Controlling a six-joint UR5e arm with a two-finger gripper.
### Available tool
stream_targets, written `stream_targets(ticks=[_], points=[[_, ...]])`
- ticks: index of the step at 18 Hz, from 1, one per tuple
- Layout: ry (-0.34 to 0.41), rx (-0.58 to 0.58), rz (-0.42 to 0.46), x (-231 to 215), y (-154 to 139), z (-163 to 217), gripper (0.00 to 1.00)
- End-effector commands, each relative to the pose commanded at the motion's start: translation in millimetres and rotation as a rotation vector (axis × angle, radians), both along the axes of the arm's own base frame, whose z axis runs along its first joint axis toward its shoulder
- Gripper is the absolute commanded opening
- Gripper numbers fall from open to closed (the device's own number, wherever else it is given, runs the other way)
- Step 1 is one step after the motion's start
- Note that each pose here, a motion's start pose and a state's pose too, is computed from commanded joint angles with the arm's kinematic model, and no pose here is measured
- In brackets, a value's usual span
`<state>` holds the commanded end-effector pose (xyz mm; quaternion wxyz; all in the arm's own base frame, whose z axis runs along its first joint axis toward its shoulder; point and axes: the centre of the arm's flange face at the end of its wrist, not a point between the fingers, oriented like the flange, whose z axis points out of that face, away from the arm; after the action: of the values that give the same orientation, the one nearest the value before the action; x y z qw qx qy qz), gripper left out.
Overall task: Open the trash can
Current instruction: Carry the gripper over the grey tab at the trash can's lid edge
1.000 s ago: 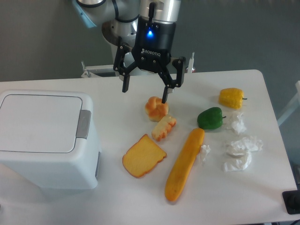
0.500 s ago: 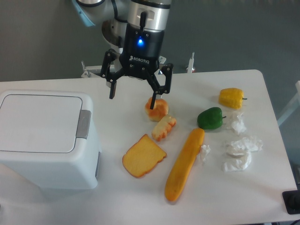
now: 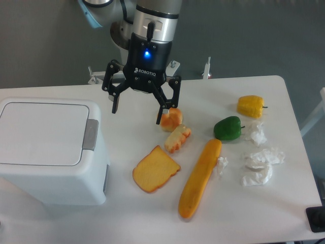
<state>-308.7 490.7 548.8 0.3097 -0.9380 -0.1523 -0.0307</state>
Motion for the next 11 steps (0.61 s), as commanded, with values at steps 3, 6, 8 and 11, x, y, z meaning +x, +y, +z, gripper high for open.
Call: stream_targets(ticks=[3, 6, 8, 11], points=[[-0.003, 0.008, 0.007, -1, 6, -3, 1.00], [-0.005, 0.004, -0.001, 2, 11, -7, 1.00], [-0.023, 0.000, 0.016, 0, 13, -10, 1.00], [-0.037, -0.004, 0.018, 1, 17, -15, 1.00]])
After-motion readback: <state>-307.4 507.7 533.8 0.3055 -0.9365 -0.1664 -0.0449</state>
